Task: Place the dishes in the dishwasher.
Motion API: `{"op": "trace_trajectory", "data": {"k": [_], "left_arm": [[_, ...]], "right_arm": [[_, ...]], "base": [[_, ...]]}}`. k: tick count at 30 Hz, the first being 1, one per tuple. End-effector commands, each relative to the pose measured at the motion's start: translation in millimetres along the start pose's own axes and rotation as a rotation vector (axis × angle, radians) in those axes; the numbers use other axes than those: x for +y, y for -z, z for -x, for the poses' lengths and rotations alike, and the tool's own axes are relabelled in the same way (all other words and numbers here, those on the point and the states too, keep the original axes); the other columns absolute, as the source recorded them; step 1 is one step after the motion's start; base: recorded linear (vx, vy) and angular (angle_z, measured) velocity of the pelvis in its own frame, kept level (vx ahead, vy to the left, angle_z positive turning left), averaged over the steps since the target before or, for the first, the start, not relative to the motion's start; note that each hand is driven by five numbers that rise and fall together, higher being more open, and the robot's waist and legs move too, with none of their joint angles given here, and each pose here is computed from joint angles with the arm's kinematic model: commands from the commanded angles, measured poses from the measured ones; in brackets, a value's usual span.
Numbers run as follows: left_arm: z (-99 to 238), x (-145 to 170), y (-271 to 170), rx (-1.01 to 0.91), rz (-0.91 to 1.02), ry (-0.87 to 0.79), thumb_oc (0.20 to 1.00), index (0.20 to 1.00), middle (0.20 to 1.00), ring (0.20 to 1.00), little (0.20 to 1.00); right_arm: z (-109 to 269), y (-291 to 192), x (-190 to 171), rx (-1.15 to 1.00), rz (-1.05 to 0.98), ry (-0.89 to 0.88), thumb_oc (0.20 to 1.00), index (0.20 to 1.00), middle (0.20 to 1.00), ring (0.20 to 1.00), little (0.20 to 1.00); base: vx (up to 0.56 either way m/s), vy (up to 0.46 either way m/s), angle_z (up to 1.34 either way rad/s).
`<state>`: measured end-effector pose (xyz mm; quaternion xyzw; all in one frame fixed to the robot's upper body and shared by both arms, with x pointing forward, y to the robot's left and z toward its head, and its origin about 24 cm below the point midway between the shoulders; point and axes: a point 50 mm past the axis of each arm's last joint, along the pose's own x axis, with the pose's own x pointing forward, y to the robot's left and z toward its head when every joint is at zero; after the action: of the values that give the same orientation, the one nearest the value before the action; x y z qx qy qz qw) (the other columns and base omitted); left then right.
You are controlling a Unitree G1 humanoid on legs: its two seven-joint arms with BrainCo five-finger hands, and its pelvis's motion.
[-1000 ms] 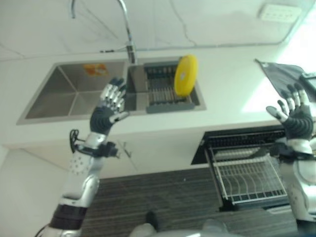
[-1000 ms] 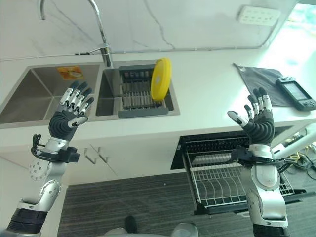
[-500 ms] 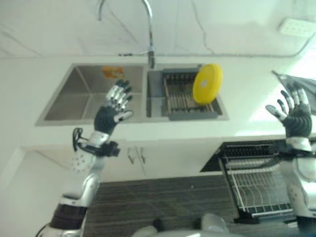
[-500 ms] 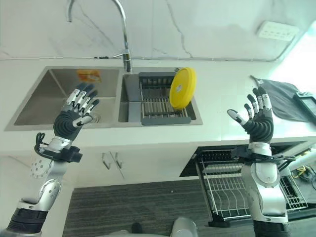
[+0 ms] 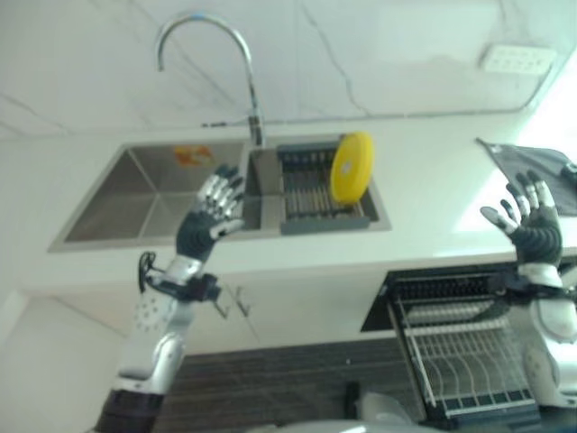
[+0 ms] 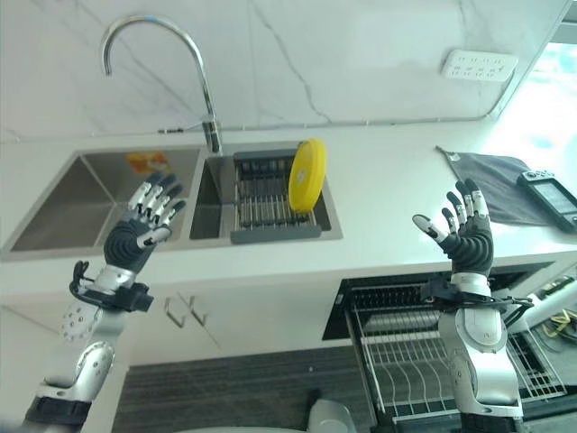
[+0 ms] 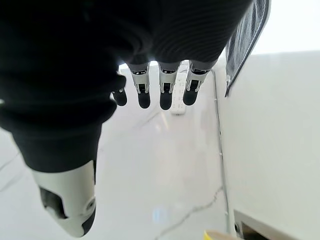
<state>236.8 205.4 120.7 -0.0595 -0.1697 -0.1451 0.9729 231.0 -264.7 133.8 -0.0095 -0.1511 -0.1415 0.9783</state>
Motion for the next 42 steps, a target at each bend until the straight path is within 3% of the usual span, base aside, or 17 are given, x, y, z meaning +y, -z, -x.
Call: {"op": "trace_trajectory", "data": {"k": [1, 11, 17, 20, 34, 42], "left_arm": [[-15, -5, -25, -0.125, -0.045, 0.056, 1.0, 1.0, 1.0, 1.0, 1.0], [-13, -6, -24, -0.108, -0.034, 0.098, 1.0, 1.0, 1.0, 1.0, 1.0], [-10, -9, -25, -0.131, -0.028, 0.119, 1.0, 1.0, 1.0, 1.0, 1.0], [-17, -11, -21, -0.146, -0.031, 0.12, 1.0, 1.0, 1.0, 1.0, 1.0], [-17, -11, -27, -0.182, -0.185, 0.1, 1.0, 1.0, 1.0, 1.0, 1.0], [-21, -15, -31, -0.226, -0.215, 0.099, 1.0, 1.0, 1.0, 1.0, 1.0]], "right_arm": [[-8, -18, 10, -0.093, -0.051, -0.014, 1.0, 1.0, 1.0, 1.0, 1.0], [-2, -7, 3, -0.013, -0.02, -0.031, 1.0, 1.0, 1.0, 1.0, 1.0], [-15, -8, -1, 0.015, 0.067, -0.137, 1.0, 1.0, 1.0, 1.0, 1.0], [-19, -11, 11, -0.04, -0.094, -0.148, 1.0, 1.0, 1.0, 1.0, 1.0], [-16, -2, 24, -0.005, -0.152, -0.196, 1.0, 1.0, 1.0, 1.0, 1.0], [-11, -3, 25, -0.042, -0.2, -0.191, 1.0, 1.0, 1.0, 1.0, 1.0]], "base": [[0.16, -0.174, -0.37], [0.1, -0.13, -0.05], [0.08, 0.124, 0.4], [0.03, 0.22, -0.36], [0.05, 0.208, -0.13], [0.12, -0.215, 0.08]]}}
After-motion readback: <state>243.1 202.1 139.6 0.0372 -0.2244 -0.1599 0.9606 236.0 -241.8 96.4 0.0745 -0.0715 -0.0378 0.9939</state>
